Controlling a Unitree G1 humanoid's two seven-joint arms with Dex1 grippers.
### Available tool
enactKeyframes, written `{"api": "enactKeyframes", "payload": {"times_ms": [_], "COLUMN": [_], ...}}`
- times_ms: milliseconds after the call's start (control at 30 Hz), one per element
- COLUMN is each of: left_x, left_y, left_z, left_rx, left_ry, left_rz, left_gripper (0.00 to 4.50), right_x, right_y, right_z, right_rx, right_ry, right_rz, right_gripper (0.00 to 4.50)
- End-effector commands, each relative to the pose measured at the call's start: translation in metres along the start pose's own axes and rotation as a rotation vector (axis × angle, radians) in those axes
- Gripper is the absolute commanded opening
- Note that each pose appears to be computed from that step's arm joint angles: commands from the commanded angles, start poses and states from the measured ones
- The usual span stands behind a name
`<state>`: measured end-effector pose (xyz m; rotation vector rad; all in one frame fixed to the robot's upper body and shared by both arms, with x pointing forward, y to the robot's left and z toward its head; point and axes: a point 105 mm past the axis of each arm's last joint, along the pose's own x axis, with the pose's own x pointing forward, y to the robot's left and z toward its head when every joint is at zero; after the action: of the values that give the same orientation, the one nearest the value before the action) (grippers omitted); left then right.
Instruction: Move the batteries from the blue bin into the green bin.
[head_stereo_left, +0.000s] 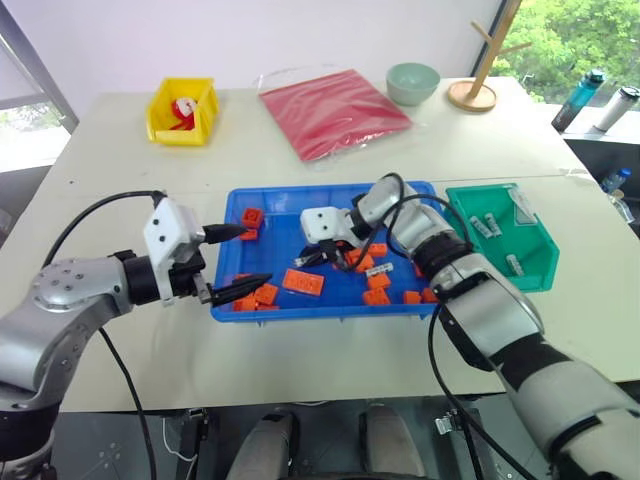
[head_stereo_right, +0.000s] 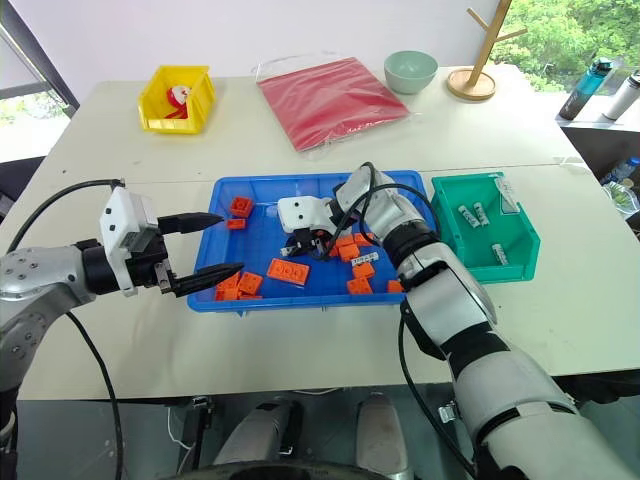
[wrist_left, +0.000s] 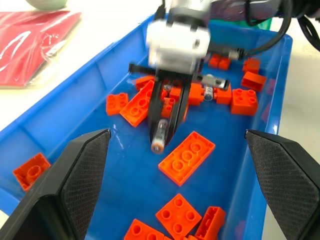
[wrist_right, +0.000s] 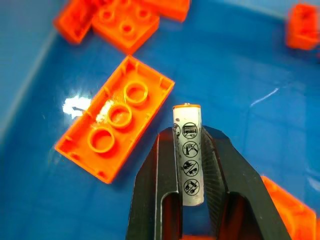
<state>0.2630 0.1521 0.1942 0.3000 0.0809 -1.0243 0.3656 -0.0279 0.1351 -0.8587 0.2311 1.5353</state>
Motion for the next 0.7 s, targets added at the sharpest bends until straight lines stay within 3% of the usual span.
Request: {"api": "enactKeyframes", "payload": {"times_ms": [33,133,300,367,467,667,700], "left_x": [0.004,0.007,0.009,0.010,0.017,0.023,0.024], "left_y": [-0.002,0.001,0.007,0.010,0.015,0.018,0.018], "left_z": [0.007,0.002,-0.004,-0.005,0.000,0.010,0.011], "left_rx": [0.029,0.013,-0.004,-0.004,0.004,0.020,0.023], "left_ry": [-0.033,-0.038,-0.039,-0.041,-0.066,-0.098,-0.099], "left_rz": [-0.021,-0.025,-0.036,-0.039,-0.053,-0.076,-0.077], "left_gripper": [4.50,4.50,4.50,4.50,4.50,4.50,4.50], "right_x": [-0.046,-0.121,-0.214,-0.231,-0.260,-0.271,-0.269], "right_y": [-0.010,-0.009,0.016,0.025,0.056,0.084,0.086], "right_z": [0.034,0.021,-0.021,-0.030,-0.065,-0.096,-0.100], "right_rx": [0.079,0.304,0.580,0.642,0.729,0.832,0.846], "right_ry": [-0.140,-0.214,-0.159,-0.143,0.000,0.100,0.104], "right_rz": [-0.223,-0.532,-0.897,-0.962,-1.082,-1.165,-1.167], "right_gripper": [0.07,0.07,0.07,0.07,0.07,0.07,0.55]}}
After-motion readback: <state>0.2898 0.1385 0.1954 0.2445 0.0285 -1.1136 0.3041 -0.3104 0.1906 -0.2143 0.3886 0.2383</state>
